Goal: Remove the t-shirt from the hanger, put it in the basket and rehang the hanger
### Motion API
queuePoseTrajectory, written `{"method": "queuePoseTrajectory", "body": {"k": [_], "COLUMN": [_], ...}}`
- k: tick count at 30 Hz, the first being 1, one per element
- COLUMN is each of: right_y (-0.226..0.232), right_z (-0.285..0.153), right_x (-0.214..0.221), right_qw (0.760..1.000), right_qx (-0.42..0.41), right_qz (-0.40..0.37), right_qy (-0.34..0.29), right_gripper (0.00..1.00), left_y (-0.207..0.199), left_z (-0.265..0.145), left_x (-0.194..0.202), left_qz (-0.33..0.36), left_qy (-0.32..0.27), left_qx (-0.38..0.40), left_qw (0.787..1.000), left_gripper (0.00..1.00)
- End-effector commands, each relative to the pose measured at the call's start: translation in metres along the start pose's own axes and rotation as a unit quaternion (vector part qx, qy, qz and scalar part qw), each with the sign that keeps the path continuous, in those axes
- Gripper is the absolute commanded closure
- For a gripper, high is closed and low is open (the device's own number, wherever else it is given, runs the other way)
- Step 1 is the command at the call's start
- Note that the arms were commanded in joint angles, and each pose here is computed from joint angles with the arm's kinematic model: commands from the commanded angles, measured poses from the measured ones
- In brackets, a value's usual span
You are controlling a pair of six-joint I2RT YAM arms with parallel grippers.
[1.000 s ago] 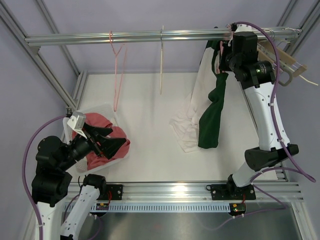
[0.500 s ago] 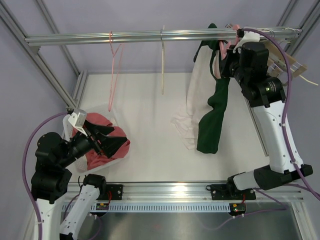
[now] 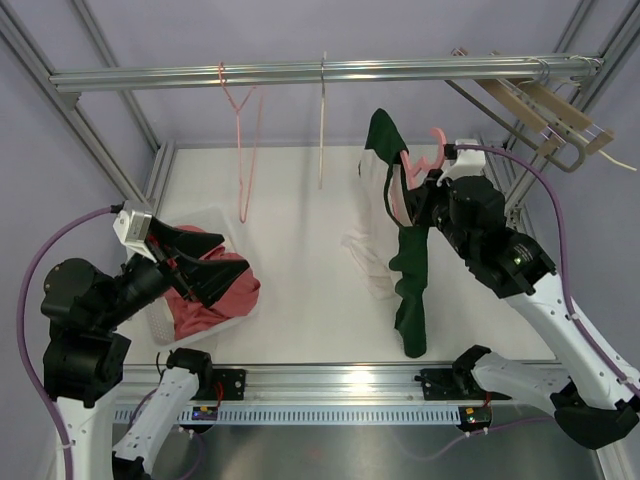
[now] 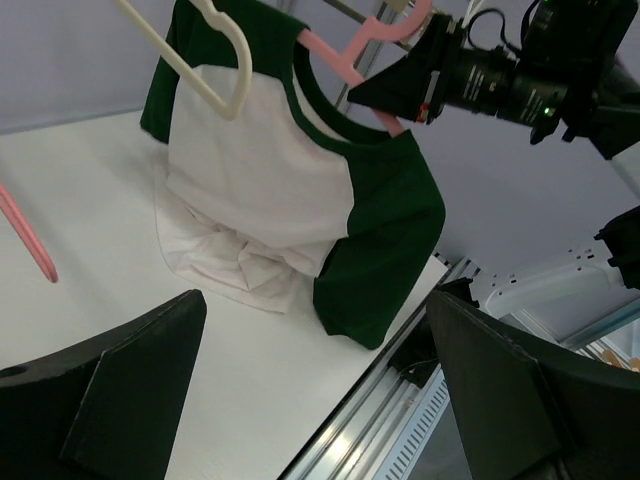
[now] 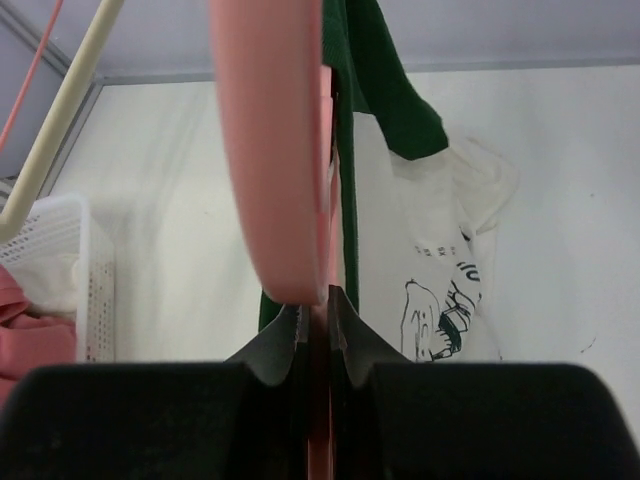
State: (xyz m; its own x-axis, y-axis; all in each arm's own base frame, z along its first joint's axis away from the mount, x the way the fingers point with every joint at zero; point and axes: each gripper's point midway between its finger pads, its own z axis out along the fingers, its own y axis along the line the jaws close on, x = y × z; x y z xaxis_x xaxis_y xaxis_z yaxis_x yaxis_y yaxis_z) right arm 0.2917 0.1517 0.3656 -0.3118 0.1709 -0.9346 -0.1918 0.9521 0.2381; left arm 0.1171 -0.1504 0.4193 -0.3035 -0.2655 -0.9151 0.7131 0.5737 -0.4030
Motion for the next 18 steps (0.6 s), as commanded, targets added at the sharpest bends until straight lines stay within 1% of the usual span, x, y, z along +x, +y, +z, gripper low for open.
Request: {"method": "queuePoseTrajectory", "body": {"k": [1, 5, 9, 10, 16, 18], "right_y": [0.003, 0.002, 0.006, 0.006, 0.009, 0.01], "right_z": [-0.015, -0.025, -0.023, -0.024, -0.015, -0.009], "right_x": [-0.031, -0.043, -0.056, -0.062, -0.078, -0.079], "right_qw": [0.993, 0.99, 0.991, 0.99, 0.989, 0.989], "right_qx": [0.003, 0.001, 0.005, 0.006, 0.025, 0.031], "right_qz": [0.076, 0.091, 0.088, 0.09, 0.089, 0.086], "right_qy": [-0.087, -0.104, -0.105, -0.111, -0.116, -0.114], "right_gripper": [1.0, 1.0, 1.0, 1.0, 1.0, 1.0], "left_y": [-0.019, -0.02, -0.02, -0.017, 0.007, 0.01], "left_z": [0.002, -0.001, -0.002, -0.003, 0.008, 0.012], "left_x": [-0.021, -0.022, -0.02, -0.022, -0.021, -0.021], "left_qz": [0.007, 0.01, 0.009, 0.012, 0.007, 0.006], "left_qy": [-0.019, -0.028, -0.031, -0.039, -0.041, -0.04], "left_qx": [0.037, 0.038, 0.034, 0.024, -0.012, -0.013], "left_qw": [0.999, 0.999, 0.999, 0.999, 0.999, 0.999], "left_gripper": [0.01, 0.01, 0.01, 0.01, 0.02, 0.02]}}
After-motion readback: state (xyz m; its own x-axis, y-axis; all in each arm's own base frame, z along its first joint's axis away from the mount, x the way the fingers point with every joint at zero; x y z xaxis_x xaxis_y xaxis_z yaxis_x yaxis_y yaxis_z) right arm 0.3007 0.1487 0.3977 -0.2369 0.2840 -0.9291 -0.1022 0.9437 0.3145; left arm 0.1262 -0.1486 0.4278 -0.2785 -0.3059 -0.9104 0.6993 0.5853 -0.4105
